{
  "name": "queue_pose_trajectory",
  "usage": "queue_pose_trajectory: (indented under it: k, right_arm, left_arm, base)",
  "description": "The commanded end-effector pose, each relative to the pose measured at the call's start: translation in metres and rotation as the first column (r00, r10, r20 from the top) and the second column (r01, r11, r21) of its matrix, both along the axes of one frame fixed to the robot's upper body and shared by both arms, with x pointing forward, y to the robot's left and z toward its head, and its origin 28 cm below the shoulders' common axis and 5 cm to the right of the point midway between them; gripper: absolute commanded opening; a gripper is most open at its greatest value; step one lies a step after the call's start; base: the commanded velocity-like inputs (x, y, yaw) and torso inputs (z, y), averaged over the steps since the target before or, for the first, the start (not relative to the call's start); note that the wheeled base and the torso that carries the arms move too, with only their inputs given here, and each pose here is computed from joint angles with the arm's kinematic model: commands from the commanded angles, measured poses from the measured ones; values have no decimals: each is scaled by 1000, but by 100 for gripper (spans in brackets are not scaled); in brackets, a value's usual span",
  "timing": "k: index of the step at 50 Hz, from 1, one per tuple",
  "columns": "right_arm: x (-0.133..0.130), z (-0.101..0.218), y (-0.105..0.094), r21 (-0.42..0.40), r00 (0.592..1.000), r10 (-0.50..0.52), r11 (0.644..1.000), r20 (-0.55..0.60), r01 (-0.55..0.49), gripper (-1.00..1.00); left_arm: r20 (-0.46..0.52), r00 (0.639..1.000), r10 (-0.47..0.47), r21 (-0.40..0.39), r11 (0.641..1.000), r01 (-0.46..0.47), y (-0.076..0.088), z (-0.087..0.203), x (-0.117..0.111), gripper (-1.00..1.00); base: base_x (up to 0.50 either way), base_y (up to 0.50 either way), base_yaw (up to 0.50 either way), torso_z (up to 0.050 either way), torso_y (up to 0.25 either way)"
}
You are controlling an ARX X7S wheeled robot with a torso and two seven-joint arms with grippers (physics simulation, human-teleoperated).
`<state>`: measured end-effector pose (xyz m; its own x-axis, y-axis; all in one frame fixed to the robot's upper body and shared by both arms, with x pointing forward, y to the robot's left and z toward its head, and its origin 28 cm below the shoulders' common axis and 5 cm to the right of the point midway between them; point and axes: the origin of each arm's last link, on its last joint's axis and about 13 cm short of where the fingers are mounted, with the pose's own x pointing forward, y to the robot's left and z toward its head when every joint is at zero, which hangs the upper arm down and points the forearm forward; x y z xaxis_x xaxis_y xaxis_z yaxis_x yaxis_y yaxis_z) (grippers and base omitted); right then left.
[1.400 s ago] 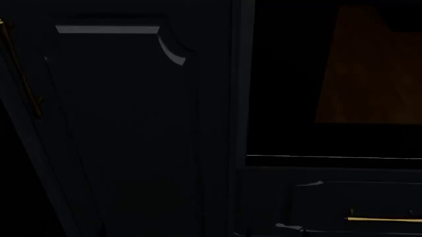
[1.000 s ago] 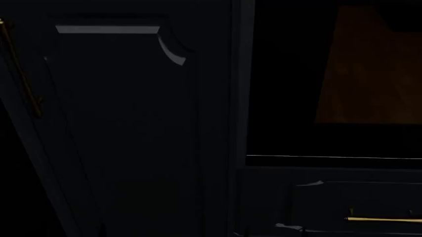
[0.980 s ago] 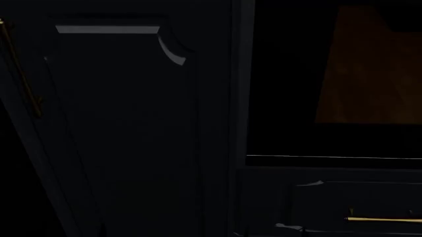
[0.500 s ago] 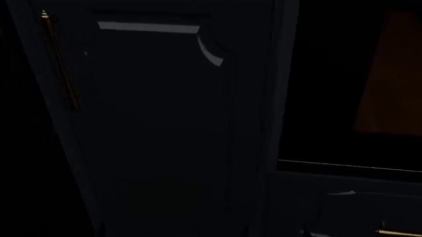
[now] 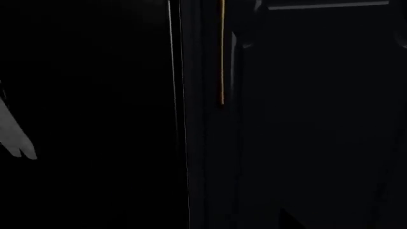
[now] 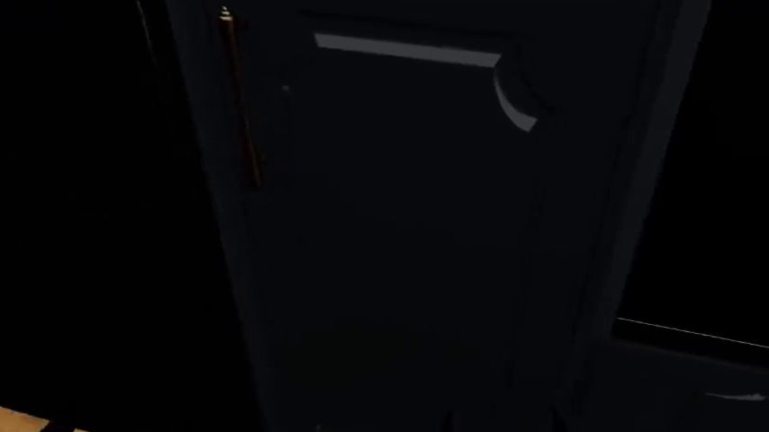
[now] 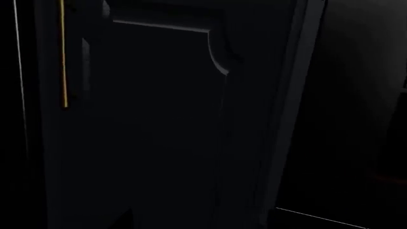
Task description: Navigate to the hood.
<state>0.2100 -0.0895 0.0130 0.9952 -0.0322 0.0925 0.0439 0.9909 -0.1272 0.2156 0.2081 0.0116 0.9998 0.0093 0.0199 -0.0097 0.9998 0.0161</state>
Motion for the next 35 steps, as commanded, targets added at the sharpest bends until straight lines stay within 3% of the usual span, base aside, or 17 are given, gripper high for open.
queue_pose_trajectory:
  k: [1,4,5,6,16,35]
  right_arm:
    - [1,0,0,5,1000,-5,1000,-13,5,100]
    - [2,-2,0,0,1000,-7,1000,-8,7,100]
    - [26,0,2,21,996,-4,1000,90,2,100]
    - [25,-24,-2,4,1000,-15,1000,-9,15,100]
    - [56,-36,-2,2,1000,-19,1000,-8,19,100]
    - [54,-34,-1,-4,1000,-22,1000,12,22,100]
  left_arm:
    - [-2,1000,3,-7,1000,-3,1,0,1,100]
    - [2,1000,0,-9,1000,0,0,-1,0,100]
    - [71,997,4,-28,1000,-2,-3,-2,23,100]
    - [-6,1000,17,-17,1000,-17,-1,-22,25,100]
    - [-1,999,36,-18,999,-36,-1,-35,57,100]
    - [6,999,33,-14,999,-33,-1,-32,55,100]
  base:
    - [0,0,500,0,0]
    - [0,0,500,0,0]
    - [0,0,500,0,0]
    - [0,0,500,0,0]
    - [0,0,500,0,0]
    - [0,0,500,0,0]
